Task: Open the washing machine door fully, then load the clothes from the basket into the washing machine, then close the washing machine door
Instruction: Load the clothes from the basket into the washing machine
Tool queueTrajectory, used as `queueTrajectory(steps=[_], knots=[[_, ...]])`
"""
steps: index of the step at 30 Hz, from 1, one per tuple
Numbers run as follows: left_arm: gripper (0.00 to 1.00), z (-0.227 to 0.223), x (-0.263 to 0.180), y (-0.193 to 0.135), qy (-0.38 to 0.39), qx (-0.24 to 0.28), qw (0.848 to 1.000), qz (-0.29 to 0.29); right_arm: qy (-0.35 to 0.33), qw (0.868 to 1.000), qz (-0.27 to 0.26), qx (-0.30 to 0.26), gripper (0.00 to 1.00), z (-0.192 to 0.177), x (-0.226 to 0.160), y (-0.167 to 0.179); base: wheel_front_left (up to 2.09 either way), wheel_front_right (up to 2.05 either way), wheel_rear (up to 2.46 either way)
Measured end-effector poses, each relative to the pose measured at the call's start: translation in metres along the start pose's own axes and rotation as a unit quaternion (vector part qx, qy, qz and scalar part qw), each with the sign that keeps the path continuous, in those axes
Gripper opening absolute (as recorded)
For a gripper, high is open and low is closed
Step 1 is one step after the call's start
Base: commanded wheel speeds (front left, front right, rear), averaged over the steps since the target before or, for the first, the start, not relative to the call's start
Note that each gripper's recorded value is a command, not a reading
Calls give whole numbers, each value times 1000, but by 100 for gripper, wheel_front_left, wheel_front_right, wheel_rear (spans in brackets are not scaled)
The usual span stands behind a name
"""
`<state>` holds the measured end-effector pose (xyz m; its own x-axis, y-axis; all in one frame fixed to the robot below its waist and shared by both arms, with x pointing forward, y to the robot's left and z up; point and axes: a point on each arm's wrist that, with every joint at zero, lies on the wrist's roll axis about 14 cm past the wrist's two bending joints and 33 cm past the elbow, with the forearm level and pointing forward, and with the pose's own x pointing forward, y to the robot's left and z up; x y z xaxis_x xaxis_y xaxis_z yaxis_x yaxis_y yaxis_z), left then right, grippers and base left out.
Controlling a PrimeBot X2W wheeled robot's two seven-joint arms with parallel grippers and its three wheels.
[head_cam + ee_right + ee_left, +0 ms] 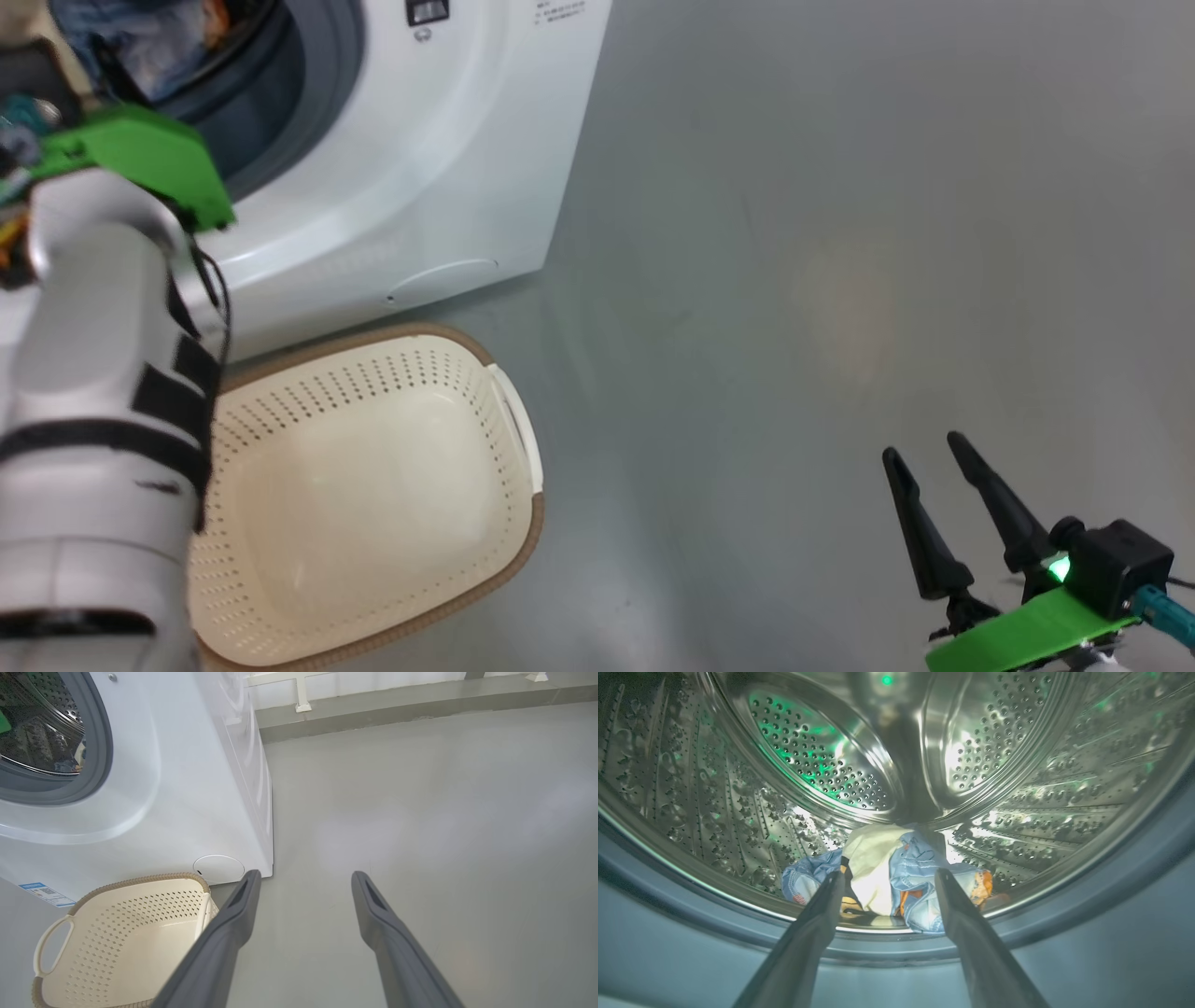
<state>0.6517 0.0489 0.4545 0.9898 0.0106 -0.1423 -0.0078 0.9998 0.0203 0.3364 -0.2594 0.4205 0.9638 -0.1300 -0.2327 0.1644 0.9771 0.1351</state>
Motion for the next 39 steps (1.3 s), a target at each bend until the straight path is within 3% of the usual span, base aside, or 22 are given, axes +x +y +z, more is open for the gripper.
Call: queueTrajectory(steps=[11,23,31,39], knots=[[100,-8,-79,-5,-16,-29,999,-36,-77,997,10,-15,100,46,7,2,0,0,0],[100,-11,-188,11,-41,-53,996,-62,-120,992,35,-16,100,66,-5,20,0,0,0],[100,-3,-241,39,-61,-75,995,-25,-141,988,65,-23,100,77,-11,40,0,0,0],[100,-16,-288,89,-57,-82,994,46,-152,983,97,-28,100,82,-14,60,0,0,0]])
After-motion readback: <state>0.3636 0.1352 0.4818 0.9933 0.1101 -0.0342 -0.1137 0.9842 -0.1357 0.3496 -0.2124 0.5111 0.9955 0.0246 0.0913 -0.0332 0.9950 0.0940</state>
